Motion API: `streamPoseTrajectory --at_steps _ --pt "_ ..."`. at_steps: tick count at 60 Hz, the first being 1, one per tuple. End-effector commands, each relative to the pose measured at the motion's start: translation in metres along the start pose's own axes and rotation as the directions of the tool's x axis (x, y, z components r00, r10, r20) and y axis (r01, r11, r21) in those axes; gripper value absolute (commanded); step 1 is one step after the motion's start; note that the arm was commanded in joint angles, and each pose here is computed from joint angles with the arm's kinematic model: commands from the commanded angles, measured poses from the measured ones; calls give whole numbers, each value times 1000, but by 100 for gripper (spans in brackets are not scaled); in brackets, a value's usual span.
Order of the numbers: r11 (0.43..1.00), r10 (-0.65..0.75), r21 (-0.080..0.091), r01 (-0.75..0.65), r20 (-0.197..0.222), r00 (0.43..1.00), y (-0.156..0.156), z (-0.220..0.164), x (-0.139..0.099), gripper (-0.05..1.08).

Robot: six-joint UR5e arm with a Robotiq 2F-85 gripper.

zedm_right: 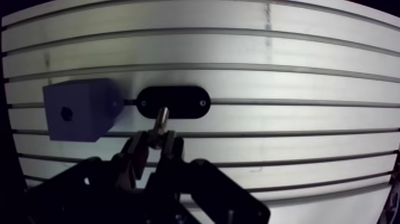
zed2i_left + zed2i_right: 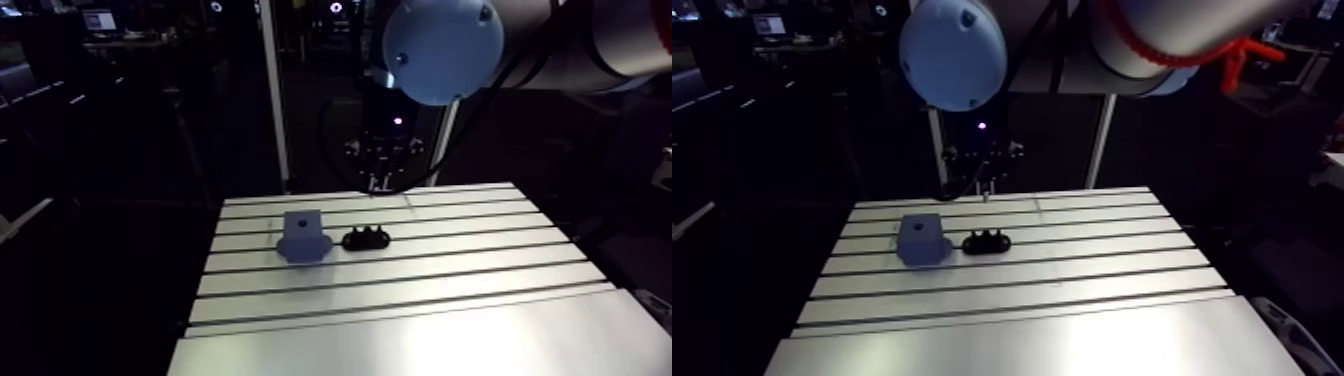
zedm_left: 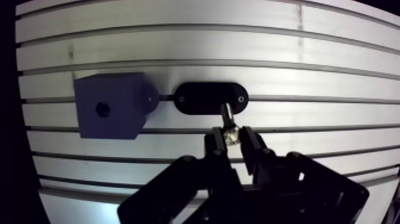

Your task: Pick up the M10 bolt and insert it into the hex recess until seated.

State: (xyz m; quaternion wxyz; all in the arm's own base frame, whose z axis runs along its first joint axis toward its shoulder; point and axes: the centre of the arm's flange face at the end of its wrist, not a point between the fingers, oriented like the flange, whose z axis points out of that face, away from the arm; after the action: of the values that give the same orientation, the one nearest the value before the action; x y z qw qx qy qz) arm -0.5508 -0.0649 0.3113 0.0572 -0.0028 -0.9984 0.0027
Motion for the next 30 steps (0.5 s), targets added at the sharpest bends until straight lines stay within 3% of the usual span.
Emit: streamPoseTrajectory --at_steps 1,10,30 --pt "988 154 2 -154 40 987 -8 -31 -3 75" --pt "978 207 -2 -207 68 976 -20 -33 -5 76" --pt "971 236 3 -237 60 970 -33 -39 0 78"
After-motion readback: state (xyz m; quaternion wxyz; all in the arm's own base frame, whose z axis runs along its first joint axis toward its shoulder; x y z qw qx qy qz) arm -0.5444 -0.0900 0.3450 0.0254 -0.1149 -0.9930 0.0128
